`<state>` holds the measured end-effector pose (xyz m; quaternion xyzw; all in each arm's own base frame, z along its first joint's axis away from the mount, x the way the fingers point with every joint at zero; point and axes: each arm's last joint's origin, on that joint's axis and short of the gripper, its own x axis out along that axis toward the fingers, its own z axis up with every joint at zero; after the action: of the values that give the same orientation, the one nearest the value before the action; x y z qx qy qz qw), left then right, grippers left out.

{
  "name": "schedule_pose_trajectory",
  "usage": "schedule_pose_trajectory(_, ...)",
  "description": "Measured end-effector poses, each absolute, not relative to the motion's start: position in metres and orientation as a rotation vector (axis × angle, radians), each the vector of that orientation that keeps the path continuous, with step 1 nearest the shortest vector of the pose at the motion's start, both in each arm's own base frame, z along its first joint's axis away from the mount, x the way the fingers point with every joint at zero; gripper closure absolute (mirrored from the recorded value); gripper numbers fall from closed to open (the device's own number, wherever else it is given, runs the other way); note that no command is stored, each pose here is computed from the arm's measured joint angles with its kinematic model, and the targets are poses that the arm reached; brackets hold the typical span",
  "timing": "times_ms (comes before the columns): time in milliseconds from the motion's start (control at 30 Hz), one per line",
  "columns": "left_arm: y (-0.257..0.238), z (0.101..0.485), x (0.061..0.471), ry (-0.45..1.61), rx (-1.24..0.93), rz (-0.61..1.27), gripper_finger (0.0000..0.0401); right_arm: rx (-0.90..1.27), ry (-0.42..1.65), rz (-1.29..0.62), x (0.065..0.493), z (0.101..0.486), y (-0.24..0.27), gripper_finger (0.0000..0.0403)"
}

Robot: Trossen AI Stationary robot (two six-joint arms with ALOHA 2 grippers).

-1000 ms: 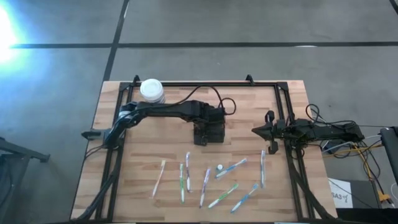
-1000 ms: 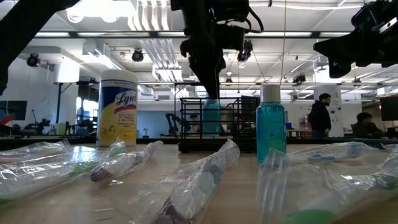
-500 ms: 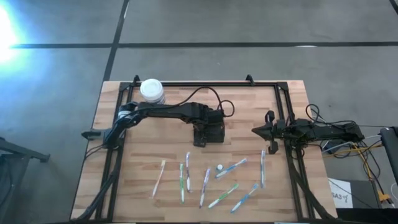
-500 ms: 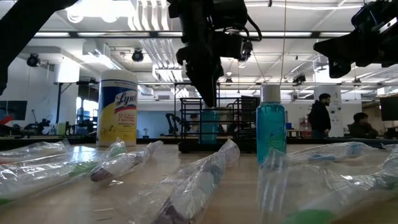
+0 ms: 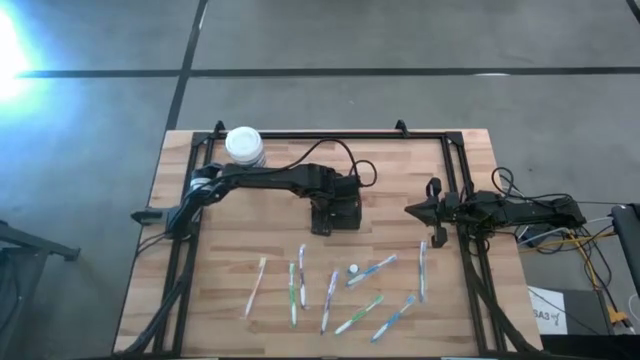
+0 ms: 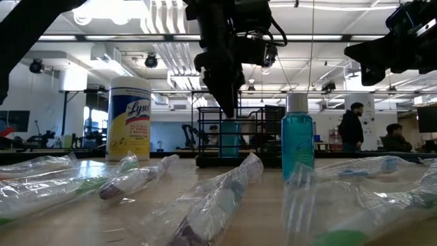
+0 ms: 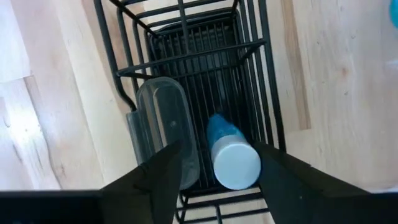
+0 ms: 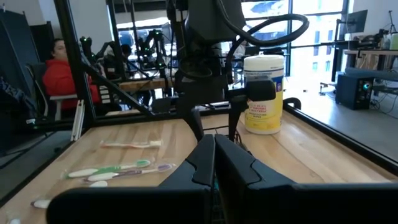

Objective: Pick & Place toothbrushing station
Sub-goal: Put the left mouthwash into the black mesh organizer, then put the mouthwash into the black mesh organizer

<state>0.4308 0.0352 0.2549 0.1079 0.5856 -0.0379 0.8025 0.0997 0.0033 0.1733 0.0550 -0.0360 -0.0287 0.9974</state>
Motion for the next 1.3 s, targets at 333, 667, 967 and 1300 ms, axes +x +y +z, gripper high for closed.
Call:
schedule_pose_trajectory(333, 0.034, 0.278, 0.423, 1.193, 0.231, -0.069, 0.0195, 0.111, -0.072, -0.057, 0.1, 0.173, 0.003, 0.0394)
schedule_pose_trajectory(667, 0.01, 0.354, 0.353, 0.93, 0.121, -0.042, 0.0234, 0.133, -0.065, -0.055, 0.1, 0.173, 0.003, 0.0394)
schedule_pose_trajectory(967, -0.012, 0.303, 0.232, 0.393, -0.065, -0.018, 0.0388, 0.182, -0.026, -0.057, 0.1, 0.169, 0.003, 0.0394)
schedule_pose_trajectory(1300, -0.006, 0.239, 0.153, 0.006, -0.186, 0.026, 0.0396, 0.161, -0.029, -0.057, 0.1, 0.169, 0.003, 0.0394)
